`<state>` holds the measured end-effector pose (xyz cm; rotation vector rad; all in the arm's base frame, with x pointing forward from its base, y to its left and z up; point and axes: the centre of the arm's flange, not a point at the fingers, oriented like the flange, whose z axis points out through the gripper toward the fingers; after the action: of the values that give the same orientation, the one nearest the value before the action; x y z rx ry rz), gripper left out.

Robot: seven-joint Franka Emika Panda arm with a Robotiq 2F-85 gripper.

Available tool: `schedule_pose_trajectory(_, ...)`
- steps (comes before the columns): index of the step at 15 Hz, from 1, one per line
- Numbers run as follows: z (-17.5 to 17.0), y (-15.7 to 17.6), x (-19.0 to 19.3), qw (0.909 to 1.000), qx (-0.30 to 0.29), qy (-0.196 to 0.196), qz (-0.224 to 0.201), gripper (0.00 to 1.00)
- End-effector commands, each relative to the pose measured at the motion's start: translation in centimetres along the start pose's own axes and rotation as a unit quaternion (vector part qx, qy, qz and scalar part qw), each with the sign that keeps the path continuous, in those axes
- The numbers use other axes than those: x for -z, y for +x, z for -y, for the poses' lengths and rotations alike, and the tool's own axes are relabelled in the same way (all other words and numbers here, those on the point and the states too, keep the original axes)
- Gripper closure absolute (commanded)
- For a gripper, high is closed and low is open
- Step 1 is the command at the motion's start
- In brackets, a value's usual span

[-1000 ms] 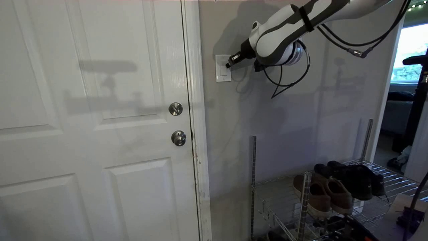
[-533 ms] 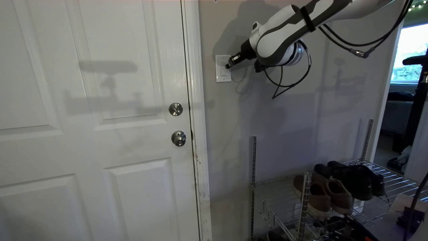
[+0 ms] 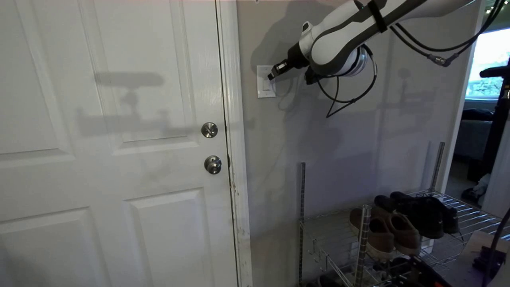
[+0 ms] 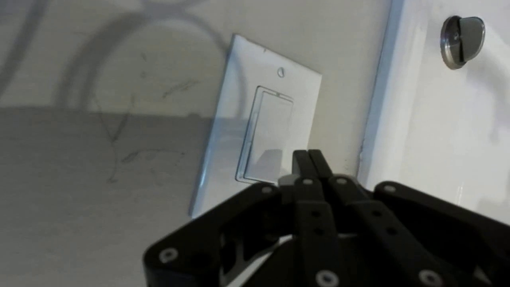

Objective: Turn on the light

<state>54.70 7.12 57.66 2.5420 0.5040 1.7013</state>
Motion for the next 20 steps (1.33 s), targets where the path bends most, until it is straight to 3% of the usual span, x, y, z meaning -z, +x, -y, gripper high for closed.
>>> schedule_pose_trajectory(1,1.8,0.0,1.0,1.0,0.005,0.001,-0.006,0.95)
schedule_pose_trajectory(12,0.3,2.5,-1.7,0.9996,-0.003,-0.029,-0.007,0.95)
schedule_pose_trajectory(20,-0.8,1.8,-2.9,0.9992,-0.005,-0.039,0.002,0.95)
